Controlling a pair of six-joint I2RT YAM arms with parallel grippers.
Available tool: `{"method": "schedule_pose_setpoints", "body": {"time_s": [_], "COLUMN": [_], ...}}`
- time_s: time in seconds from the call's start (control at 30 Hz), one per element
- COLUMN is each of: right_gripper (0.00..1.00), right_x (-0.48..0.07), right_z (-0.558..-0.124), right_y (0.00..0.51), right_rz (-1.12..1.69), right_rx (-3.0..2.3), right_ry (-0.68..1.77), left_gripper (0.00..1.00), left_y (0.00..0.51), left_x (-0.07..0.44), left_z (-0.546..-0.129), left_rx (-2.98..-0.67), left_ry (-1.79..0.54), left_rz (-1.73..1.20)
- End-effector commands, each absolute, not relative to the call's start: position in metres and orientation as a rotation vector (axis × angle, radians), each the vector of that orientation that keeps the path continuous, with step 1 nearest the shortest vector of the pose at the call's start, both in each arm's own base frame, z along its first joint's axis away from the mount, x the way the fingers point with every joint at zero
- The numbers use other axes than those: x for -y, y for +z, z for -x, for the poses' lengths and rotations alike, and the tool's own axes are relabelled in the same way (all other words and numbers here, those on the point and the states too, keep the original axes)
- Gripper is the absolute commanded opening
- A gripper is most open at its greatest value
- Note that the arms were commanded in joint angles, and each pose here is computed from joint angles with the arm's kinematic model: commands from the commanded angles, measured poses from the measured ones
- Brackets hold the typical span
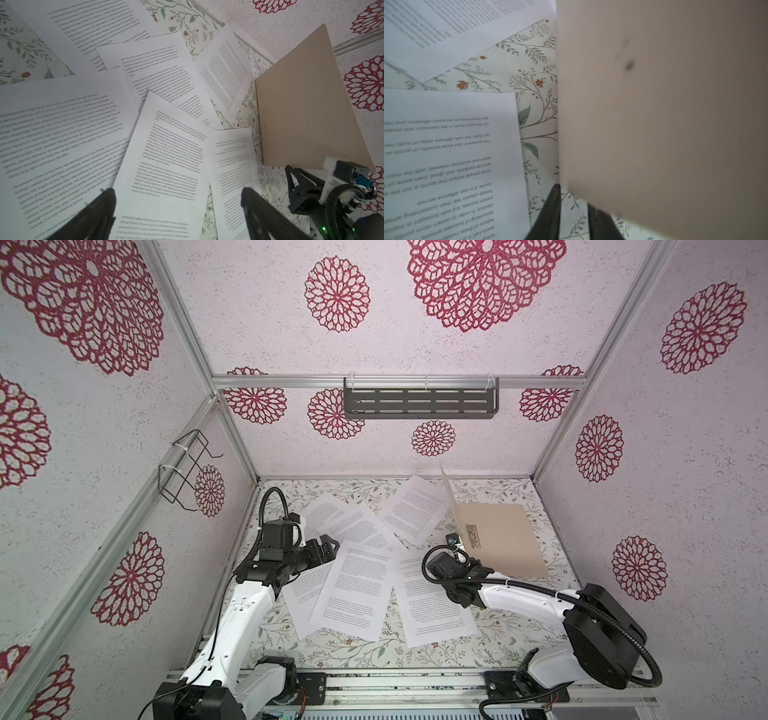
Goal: Put the files into the folder
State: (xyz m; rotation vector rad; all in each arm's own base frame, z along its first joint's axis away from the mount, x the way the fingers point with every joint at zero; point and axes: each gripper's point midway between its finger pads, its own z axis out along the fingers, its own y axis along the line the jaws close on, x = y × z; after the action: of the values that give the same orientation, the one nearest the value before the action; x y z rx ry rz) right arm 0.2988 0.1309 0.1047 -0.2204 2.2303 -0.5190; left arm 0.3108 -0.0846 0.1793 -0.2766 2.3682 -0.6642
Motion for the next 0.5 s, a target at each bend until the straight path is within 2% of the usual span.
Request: {"method": "schedule_pose_setpoints", "body": {"time_s": [0.0, 0.07, 0.2, 0.47], "right_gripper": [0.41, 0.46, 0.7, 0.85], "right_x": [-0.145, -0.149, -0.145, -0.145], "right_z": [-0.291, -0.287, -0.283, -0.29], "right_y": [0.104, 0.1, 0.095, 0.07], "right_rz": [0.24, 0.249, 0.196, 0.109], "right_rx": [-2.276, -2.303, -2.337, -2.459], "right_ry": [-0.362, -0.321, -0.286, -0.232], "left_gripper": [0.97, 0.97, 0.97, 0.97], "left_y": [0.195, 0.197, 0.205, 0.221], "left_x": [0.088, 0.088, 0.089, 0.095], "left_z": [-0.313, -0.313, -0.309, -0.292], "left_rx": [-2.336, -2.334, -2.321, -2.304], "left_ry": [-0.663, -0.666, -0.675, -0.742], "left_rz": [0.232, 0.232, 0.225, 0.222]}}
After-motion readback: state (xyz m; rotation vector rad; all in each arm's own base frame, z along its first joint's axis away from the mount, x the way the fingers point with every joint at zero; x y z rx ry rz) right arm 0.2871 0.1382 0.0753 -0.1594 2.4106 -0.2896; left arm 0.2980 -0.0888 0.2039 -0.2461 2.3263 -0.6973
